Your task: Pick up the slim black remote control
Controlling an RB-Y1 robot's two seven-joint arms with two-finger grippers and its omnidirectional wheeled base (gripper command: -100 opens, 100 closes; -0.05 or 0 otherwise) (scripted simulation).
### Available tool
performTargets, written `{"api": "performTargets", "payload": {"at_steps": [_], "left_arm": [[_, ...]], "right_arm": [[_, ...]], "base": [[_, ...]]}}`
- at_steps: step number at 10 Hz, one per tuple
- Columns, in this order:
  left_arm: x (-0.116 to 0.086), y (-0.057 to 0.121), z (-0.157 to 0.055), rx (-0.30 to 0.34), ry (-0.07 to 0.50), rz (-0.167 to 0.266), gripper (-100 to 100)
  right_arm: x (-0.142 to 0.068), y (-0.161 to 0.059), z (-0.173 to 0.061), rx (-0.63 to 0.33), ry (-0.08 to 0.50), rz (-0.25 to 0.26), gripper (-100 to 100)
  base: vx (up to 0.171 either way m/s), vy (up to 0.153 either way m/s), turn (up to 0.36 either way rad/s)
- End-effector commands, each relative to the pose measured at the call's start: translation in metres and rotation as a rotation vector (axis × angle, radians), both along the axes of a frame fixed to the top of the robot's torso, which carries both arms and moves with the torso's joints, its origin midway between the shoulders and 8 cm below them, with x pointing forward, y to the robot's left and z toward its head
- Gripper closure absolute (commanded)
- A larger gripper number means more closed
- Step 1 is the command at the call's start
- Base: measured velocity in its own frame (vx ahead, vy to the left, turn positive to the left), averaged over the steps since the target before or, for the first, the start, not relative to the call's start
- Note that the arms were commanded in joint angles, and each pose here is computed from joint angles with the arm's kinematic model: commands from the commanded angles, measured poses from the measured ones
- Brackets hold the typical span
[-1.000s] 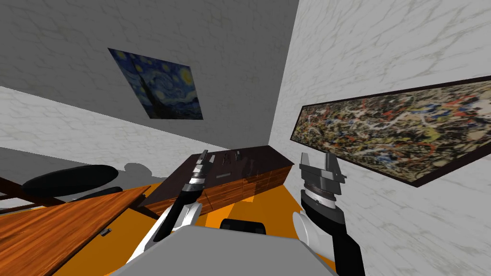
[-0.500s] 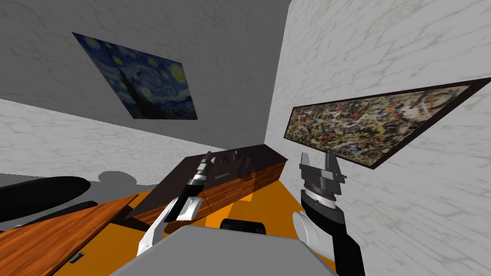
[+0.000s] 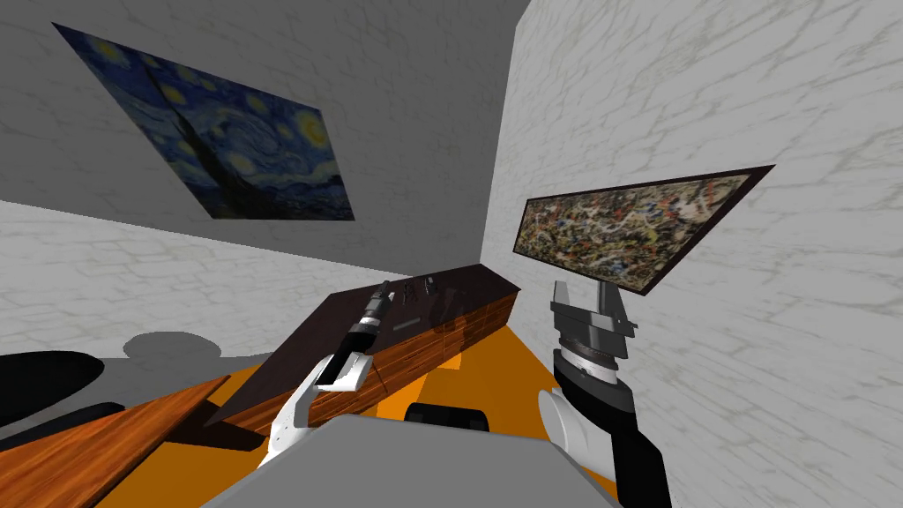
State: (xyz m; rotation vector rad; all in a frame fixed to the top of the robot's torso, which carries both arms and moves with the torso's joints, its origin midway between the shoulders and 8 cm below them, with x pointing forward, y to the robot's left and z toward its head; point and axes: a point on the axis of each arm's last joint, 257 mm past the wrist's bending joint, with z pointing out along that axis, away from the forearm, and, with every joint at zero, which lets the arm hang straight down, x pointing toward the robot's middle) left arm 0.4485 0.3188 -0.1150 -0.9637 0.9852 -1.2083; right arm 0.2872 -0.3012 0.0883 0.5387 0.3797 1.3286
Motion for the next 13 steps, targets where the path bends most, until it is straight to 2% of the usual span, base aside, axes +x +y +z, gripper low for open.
{"api": "performTargets", "payload": {"at_steps": [1,4,7,8,13], "left_arm": [[0.011,0.011,-0.019,-0.010,0.052,0.022,-100],[0.029,0.033,-0.048,-0.038,0.142,0.064,-100],[0.037,0.046,-0.078,-0.060,0.218,0.092,-100],[0.045,0.055,-0.090,-0.081,0.261,0.111,-100],[0.054,0.078,-0.146,-0.138,0.410,0.161,-100]], "right_arm": [[0.000,0.000,0.000,0.000,0.000,0.000,0],[0.000,0.000,0.000,0.000,0.000,0.000,0],[0.000,0.000,0.000,0.000,0.000,0.000,0],[0.000,0.000,0.000,0.000,0.000,0.000,0],[0.000,0.000,0.000,0.000,0.000,0.000,0]], "base": [[-0.027,0.021,-0.141],[-0.033,0.045,-0.171],[-0.024,0.034,-0.113],[-0.018,0.039,-0.155],[-0.013,0.032,-0.101]]}}
